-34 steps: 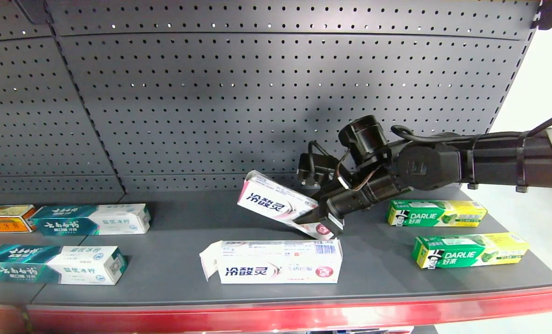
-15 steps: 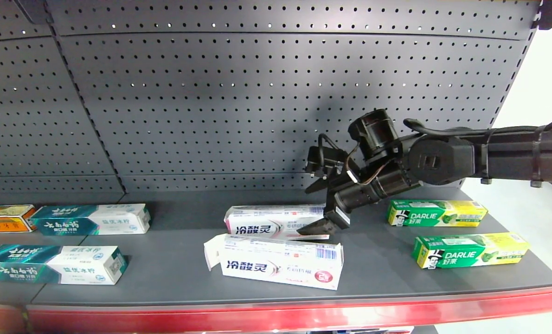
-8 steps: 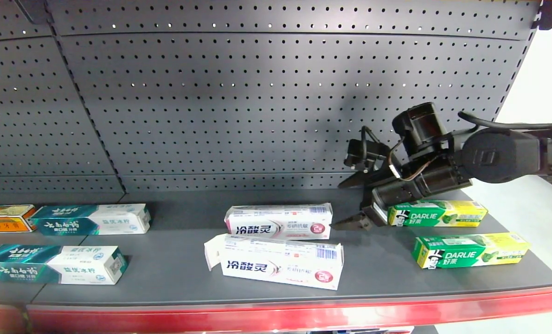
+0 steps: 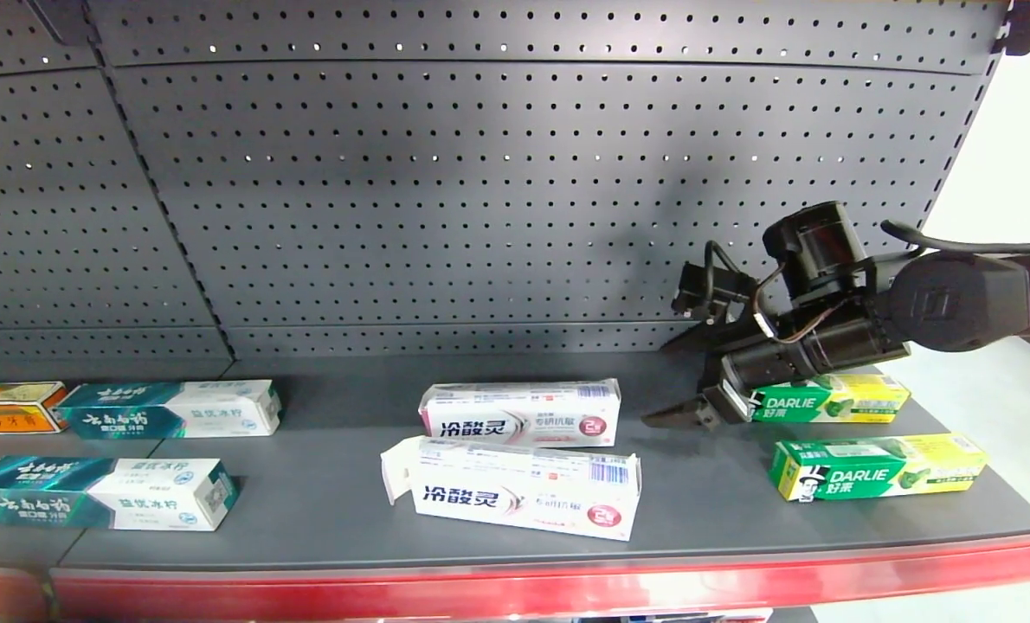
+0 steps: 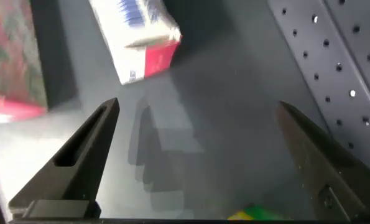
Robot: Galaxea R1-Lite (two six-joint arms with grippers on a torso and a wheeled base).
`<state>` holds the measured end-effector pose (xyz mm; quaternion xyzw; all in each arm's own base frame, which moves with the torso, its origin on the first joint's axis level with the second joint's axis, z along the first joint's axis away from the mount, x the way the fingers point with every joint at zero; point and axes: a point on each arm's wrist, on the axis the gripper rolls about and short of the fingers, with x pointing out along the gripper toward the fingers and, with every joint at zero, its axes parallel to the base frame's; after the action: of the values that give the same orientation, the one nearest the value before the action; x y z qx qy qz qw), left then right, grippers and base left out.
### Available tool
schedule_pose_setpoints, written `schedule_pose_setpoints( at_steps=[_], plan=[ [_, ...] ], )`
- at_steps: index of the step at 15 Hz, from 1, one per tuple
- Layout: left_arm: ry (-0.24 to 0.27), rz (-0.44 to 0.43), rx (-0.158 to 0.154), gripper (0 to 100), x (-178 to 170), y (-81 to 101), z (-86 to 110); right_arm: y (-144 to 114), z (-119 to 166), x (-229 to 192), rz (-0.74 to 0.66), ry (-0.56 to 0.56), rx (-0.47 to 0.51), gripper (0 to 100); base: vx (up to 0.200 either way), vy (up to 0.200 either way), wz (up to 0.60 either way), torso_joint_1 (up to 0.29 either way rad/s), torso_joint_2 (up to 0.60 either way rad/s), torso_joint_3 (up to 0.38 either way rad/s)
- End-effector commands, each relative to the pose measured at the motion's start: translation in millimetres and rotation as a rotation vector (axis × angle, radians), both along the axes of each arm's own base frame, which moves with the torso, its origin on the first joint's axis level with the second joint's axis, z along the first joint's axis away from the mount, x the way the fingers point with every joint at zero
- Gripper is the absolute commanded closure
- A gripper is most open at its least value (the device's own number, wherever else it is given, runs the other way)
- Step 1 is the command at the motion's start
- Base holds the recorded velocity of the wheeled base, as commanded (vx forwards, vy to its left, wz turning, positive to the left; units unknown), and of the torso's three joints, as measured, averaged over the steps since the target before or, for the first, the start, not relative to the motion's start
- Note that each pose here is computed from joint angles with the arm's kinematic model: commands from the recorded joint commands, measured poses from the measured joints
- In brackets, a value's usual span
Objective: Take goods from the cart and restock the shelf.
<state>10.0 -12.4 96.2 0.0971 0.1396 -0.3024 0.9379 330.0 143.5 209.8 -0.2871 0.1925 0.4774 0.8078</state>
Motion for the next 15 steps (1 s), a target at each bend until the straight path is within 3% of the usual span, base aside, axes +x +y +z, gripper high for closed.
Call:
schedule_pose_setpoints(
  at_steps=[1,11,13,15],
  plan=[
    [-0.006,0.003,0.001,0,-1,0.0,-0.5,8,-4,5,0.013,0.006,-0.003,0,0.000,0.000,0.00,0.000,0.00,0.000],
    [-0.029,0.022,-0.016,0,-6,0.0,-3.6,-18,14,-61,0.023,-0.039,0.013,0,0.000,0.000,0.00,0.000,0.00,0.000],
    [-0.061,0.021,-0.017,0,1,0.3,19.9,-23,22,-78,0.024,-0.059,0.022,0,0.000,0.000,0.00,0.000,0.00,0.000],
    [-0.026,0.013,-0.014,0,31,1.1,60.1,-29,25,-91,0.015,-0.058,0.035,0,0.000,0.000,0.00,0.000,0.00,0.000]
  ],
)
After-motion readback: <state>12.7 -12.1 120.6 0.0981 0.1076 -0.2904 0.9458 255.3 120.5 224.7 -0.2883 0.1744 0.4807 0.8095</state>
